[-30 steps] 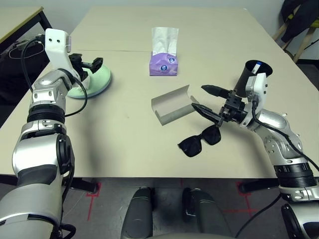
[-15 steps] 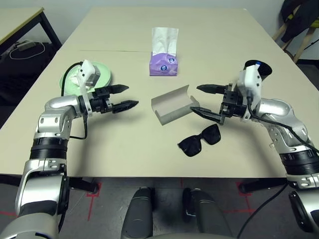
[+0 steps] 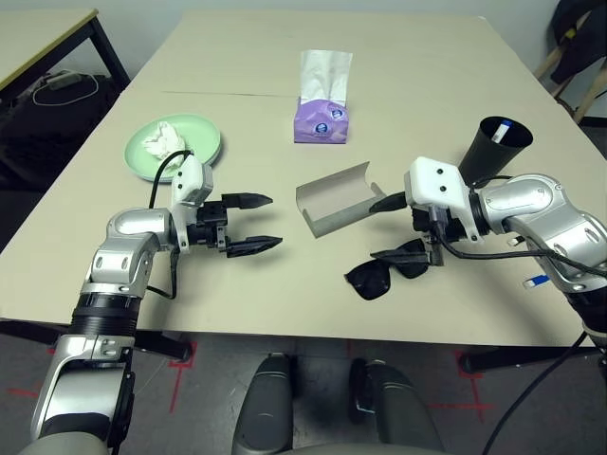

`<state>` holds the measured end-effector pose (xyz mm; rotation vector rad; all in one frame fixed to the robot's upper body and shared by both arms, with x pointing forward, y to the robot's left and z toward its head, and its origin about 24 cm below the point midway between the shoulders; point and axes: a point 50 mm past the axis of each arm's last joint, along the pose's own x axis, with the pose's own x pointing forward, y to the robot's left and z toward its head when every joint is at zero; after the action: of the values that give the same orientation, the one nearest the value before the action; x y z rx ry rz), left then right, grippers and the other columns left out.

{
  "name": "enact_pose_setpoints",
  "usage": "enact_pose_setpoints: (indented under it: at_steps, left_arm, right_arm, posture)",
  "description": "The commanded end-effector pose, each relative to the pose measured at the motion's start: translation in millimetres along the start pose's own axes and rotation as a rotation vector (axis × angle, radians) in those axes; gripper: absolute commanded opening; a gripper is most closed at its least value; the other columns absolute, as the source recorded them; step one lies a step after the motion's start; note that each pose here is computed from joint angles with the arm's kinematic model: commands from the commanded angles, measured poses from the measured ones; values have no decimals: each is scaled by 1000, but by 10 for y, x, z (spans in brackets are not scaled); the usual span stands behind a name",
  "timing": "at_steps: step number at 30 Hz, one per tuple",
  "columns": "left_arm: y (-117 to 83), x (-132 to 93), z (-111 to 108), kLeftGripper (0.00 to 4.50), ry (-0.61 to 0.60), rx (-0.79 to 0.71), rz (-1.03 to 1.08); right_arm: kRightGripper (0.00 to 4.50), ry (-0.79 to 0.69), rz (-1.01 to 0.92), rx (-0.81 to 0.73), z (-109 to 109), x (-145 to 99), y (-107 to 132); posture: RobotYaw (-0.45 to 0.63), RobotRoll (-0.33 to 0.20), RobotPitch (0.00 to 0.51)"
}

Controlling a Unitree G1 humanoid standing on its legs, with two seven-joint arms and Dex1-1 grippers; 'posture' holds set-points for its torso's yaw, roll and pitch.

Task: Organize and tidy the items on the table.

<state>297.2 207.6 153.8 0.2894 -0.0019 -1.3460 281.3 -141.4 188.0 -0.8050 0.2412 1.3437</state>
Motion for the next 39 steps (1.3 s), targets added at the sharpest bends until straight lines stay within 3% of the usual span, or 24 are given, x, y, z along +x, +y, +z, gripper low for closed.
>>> enact_pose_setpoints:
  at_steps: [1,15,29,39]
  left_arm:
    - [-62,56,42,4490,-32,81,-59]
    - [-229,156,-22,4490,-54,84,-153]
    - [-247,138,-27,4490,-51,73,-138]
    - [-257,146,-40,4490,-43,65,-135]
  right_arm:
    - [4500,86,22,-85,24,5,2]
    - [4500,391,102,-134,158,-14,9]
    - [4500,499,184,-350,218,156,52]
    - [4500,561,208,-349,165,200,40]
  posture:
    - [163,0,165]
    - [168,0,177]
    - [177,0,173]
    - [177,0,167]
